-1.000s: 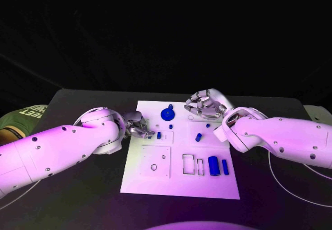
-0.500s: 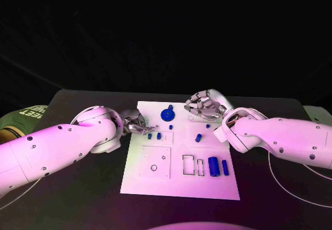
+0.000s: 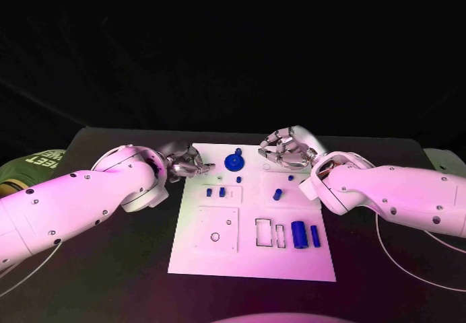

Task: Assemble the parts on the task board

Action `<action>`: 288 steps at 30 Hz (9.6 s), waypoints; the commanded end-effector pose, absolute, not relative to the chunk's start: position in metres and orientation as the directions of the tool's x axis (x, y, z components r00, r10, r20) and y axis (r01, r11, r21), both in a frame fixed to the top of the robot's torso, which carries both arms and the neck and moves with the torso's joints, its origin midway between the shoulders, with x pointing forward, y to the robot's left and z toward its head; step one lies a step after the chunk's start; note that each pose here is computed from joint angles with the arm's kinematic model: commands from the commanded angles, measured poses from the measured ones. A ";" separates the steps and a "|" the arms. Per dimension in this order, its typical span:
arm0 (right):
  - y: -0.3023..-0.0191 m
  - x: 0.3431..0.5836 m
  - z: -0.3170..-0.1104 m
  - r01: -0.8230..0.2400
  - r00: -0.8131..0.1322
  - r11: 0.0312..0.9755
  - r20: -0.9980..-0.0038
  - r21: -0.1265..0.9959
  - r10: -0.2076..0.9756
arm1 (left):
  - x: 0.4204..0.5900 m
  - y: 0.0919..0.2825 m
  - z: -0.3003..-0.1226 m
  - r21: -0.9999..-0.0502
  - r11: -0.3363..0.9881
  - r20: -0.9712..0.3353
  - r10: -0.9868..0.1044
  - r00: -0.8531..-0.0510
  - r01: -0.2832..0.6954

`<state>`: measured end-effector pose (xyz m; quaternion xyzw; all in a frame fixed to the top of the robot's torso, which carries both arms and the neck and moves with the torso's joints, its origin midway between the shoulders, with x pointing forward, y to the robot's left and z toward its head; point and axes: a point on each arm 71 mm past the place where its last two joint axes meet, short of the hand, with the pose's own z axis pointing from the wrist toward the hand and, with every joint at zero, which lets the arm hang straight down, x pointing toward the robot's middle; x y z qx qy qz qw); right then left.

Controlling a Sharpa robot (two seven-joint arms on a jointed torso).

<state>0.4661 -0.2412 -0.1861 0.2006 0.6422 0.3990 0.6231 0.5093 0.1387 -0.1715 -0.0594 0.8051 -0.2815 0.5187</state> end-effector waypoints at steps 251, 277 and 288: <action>-0.243 0.468 -0.178 -0.284 -0.053 0.586 -0.622 0.759 0.781 | 0.516 0.084 -0.182 -0.244 0.742 -0.945 -0.035 -0.326 0.625; -0.243 0.468 -0.178 -0.283 -0.051 0.586 -0.622 0.759 0.781 | 0.515 0.084 -0.182 -0.240 0.744 -0.945 -0.033 -0.325 0.623; -0.243 0.468 -0.178 -0.283 -0.051 0.586 -0.622 0.759 0.781 | 0.514 0.081 -0.182 -0.237 0.752 -0.944 -0.029 -0.328 0.614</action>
